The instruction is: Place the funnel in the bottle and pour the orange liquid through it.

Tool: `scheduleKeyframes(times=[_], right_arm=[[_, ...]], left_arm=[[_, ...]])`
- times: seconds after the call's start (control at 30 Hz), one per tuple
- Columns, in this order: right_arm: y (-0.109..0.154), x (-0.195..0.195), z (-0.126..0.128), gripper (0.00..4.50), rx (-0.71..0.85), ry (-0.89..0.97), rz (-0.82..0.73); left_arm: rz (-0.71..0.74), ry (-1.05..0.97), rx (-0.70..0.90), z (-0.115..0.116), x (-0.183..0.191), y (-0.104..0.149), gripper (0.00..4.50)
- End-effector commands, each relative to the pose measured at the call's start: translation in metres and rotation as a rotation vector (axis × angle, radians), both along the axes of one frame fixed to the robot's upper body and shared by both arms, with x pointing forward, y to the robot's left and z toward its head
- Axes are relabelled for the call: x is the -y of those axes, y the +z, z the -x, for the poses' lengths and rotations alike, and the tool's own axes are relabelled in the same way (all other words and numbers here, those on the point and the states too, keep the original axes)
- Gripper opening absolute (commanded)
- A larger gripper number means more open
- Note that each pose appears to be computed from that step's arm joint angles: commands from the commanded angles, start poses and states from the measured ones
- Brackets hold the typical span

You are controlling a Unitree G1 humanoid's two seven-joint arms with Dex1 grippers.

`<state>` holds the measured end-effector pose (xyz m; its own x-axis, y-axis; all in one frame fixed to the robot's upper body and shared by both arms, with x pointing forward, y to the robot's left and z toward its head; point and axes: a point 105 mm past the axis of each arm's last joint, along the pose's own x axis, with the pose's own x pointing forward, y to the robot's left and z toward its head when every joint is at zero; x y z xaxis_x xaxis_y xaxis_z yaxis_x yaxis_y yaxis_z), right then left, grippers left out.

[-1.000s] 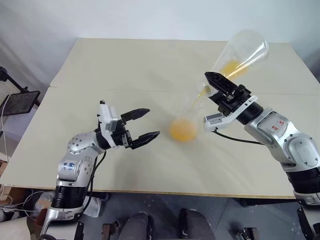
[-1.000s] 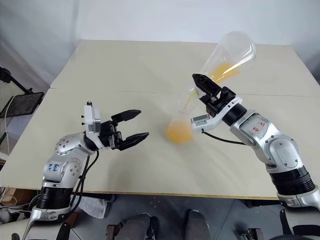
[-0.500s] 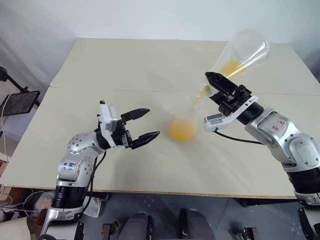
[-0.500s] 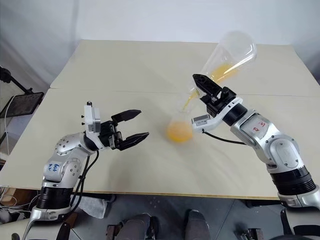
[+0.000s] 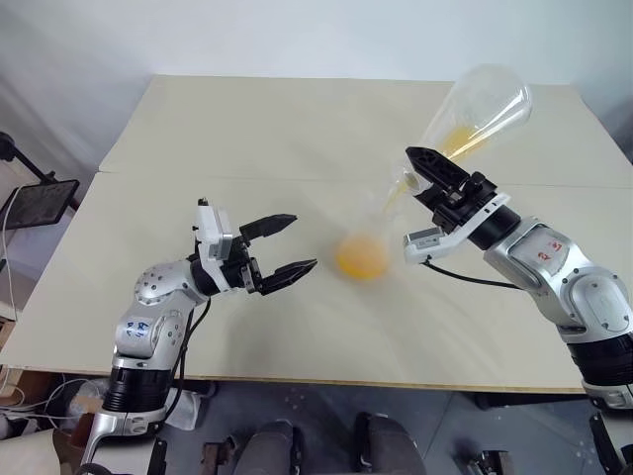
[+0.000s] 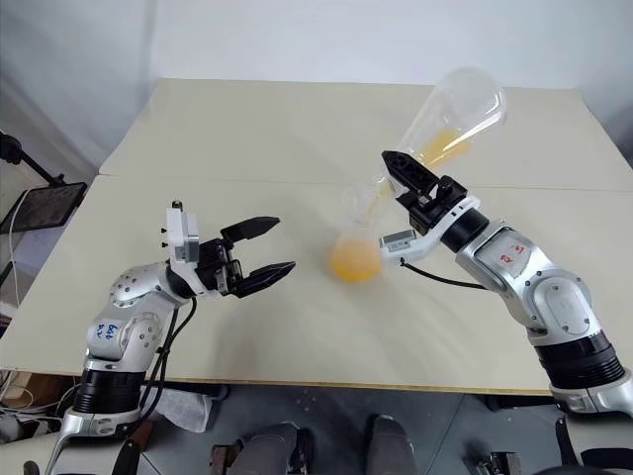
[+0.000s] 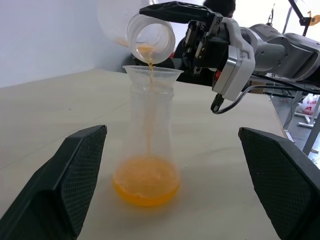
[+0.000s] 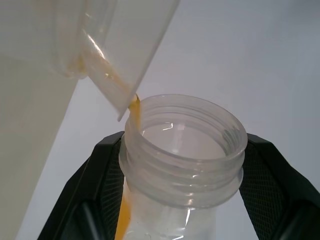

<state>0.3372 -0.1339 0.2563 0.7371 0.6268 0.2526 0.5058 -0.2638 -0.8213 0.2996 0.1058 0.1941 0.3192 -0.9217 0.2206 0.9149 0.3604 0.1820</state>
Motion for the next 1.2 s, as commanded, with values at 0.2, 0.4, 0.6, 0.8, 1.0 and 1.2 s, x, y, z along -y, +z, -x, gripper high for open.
scheduleKeyframes(times=[0.2, 0.4, 0.6, 0.8, 1.0, 1.2], right_arm=[[0.020, 0.002, 0.009, 2.78, 0.086, 0.013, -0.010], [0.022, 0.002, 0.009, 2.78, 0.092, 0.012, -0.003], [0.025, 0.003, 0.009, 2.78, 0.102, 0.010, 0.013], [0.028, 0.005, 0.009, 2.78, 0.109, 0.008, 0.028], [0.028, 0.003, 0.010, 2.78, 0.108, 0.018, 0.039], [0.030, 0.001, 0.011, 2.78, 0.105, 0.025, 0.036]], left_arm=[[0.006, -0.015, 0.058, 0.003, 0.003, 0.011, 4.50], [0.008, -0.017, 0.058, 0.002, 0.005, 0.011, 4.50], [0.014, -0.020, 0.058, 0.001, 0.007, 0.011, 4.50], [0.024, -0.020, 0.059, 0.000, 0.009, 0.011, 4.50], [0.030, -0.021, 0.060, 0.000, 0.010, 0.010, 4.50], [0.034, -0.021, 0.057, -0.001, 0.010, 0.009, 4.50]])
